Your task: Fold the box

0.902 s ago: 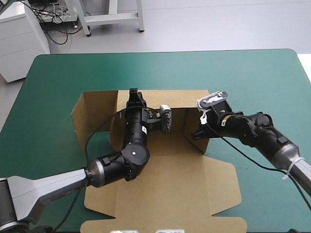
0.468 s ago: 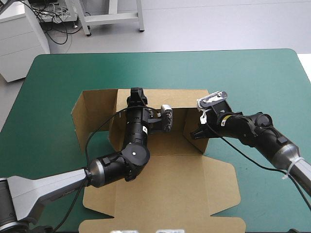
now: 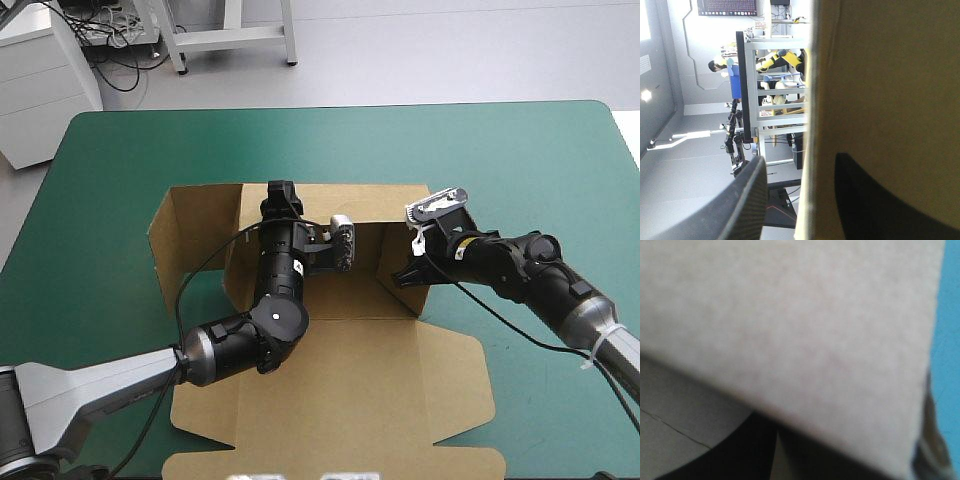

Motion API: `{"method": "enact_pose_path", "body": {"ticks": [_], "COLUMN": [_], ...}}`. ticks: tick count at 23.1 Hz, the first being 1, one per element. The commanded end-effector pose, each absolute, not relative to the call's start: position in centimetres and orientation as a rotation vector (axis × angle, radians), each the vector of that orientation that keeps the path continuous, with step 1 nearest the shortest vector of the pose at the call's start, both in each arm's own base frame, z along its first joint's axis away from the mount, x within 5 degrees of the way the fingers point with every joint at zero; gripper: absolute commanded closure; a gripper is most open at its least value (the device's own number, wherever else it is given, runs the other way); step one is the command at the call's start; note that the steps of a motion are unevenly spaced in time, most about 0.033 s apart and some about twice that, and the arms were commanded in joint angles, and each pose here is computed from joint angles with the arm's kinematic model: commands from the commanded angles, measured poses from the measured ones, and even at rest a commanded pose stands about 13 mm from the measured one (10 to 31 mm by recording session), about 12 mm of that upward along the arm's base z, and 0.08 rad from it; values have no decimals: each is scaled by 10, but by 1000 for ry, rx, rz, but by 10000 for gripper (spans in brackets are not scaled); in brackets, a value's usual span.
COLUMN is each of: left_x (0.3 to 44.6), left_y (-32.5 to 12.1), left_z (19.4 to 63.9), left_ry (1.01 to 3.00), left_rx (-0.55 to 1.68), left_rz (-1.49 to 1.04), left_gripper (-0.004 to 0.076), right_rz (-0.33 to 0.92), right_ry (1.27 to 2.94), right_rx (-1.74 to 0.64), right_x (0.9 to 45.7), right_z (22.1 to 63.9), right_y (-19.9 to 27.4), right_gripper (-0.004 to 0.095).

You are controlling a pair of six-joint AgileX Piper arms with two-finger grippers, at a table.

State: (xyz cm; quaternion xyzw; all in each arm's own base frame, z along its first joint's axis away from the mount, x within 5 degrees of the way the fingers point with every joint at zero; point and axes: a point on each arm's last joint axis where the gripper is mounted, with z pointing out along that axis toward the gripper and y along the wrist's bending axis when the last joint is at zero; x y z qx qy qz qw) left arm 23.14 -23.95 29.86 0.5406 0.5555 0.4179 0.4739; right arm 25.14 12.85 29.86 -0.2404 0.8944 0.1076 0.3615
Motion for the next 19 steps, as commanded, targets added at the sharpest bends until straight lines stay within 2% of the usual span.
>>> {"method": "enact_pose_path", "body": {"ticks": [1,4,6,8,10,19], "left_x": [229,229,229,229,229,228], "left_y": [-235,-235,-235,-235,-233,-231], "left_z": [324,324,324,324,324,322], "left_ry": [1319,1319,1321,1324,1338,1375], "left_rx": [1227,1227,1227,1226,1213,1211], "left_rz": [1025,1025,1024,1025,1038,1038], "left_gripper": [408,409,442,563,745,743], "right_rz": [331,331,331,331,331,331], "right_ry": [2215,2215,2215,2215,2215,2220], "right_rx": [-567,-567,-567,-567,-567,-569], "right_x": [251,251,251,251,251,250], "right_z": [319,319,319,319,319,318], "right_y": [130,130,130,130,130,130], "right_gripper": [876,876,876,875,875,870]}}
